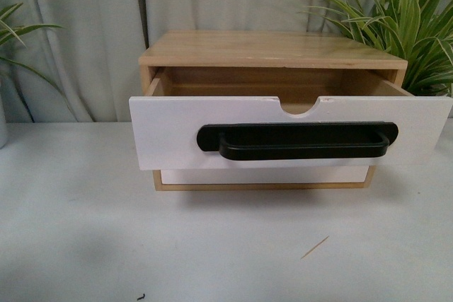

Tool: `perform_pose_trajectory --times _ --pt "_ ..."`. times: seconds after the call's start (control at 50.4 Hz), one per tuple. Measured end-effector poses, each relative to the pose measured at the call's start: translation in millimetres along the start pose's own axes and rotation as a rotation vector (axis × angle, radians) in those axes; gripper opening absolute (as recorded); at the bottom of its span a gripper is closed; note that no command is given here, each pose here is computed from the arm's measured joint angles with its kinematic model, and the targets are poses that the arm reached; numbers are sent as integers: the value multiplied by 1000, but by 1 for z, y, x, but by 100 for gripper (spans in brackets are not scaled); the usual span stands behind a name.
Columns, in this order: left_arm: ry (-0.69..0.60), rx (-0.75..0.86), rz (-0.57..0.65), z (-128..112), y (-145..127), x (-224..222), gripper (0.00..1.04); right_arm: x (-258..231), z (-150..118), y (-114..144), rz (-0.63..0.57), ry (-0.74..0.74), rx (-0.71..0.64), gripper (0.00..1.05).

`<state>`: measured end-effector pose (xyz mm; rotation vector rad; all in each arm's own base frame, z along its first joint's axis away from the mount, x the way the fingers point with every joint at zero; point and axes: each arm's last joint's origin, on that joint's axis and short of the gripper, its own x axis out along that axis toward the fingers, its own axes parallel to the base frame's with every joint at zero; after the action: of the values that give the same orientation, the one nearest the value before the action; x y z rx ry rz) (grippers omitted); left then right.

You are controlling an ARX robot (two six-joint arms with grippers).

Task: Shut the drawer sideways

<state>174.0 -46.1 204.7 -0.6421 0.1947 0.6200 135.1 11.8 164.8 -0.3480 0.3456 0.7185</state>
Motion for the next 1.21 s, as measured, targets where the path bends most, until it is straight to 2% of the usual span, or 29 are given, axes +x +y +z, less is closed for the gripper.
perform_pose_trajectory --times 0.119,0.238,0.476,0.833,1.209 --pt "82 -11 -111 -14 -34 7 99 7 1 -5 -42 13 -219 96" --pt "158 -9 -194 -29 -59 12 99 11 1 -9 -70 26 -326 96" --pt "275 24 -286 -60 -88 13 99 17 5 -17 -119 43 -505 96" --pt "323 32 -357 -72 -112 5 99 35 25 -34 -176 25 -577 96" --pt "333 44 -354 -77 -114 7 99 67 37 -46 -194 33 -565 96"
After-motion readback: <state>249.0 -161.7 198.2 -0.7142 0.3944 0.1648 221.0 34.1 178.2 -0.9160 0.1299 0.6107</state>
